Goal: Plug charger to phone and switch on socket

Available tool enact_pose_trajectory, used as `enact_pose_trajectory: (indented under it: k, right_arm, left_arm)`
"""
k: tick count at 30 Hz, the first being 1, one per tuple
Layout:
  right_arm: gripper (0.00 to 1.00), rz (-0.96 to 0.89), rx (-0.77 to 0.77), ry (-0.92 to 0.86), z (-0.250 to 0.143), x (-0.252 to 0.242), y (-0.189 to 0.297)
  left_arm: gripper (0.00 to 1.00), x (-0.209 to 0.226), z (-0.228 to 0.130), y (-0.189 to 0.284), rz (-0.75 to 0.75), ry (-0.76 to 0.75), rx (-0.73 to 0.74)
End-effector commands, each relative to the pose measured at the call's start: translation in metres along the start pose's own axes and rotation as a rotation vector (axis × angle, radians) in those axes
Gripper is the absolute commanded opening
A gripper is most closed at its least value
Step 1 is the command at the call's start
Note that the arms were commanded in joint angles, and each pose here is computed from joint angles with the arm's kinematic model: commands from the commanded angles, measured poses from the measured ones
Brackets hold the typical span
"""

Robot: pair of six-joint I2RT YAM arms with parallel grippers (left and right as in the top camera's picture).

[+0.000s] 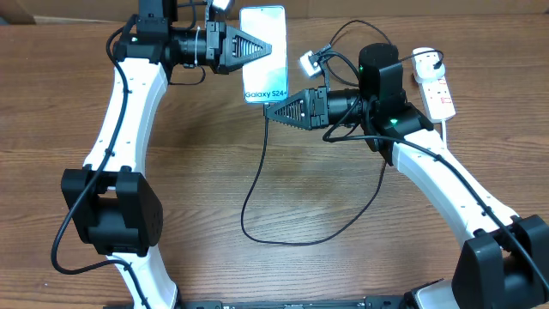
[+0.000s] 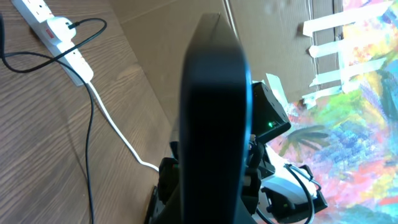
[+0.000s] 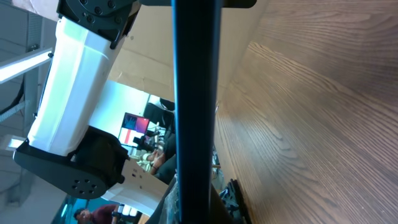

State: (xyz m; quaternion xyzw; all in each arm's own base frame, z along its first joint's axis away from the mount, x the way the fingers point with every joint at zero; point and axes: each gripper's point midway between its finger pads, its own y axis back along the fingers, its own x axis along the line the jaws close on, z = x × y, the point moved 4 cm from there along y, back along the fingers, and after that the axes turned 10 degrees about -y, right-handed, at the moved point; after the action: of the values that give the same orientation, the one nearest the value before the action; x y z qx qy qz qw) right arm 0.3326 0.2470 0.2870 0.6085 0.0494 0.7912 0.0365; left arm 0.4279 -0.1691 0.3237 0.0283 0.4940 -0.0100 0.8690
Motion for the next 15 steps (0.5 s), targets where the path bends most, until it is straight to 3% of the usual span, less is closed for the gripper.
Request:
enact_pose_trajectory:
  k: [1, 15]
  right_arm:
    - [0.04, -0.049, -0.105, 0.027, 0.0180, -0.0028, 0.0042]
    - [0.04, -0.048, -0.105, 0.028, 0.0181, -0.0026, 0.0042]
  left_arm:
    - [0.04, -0.0310, -0.0068, -0.0073, -0.077, -0.034, 0.035]
    - [0.04, -0.0310, -0.0069, -0.0072, -0.078, -0.050, 0.035]
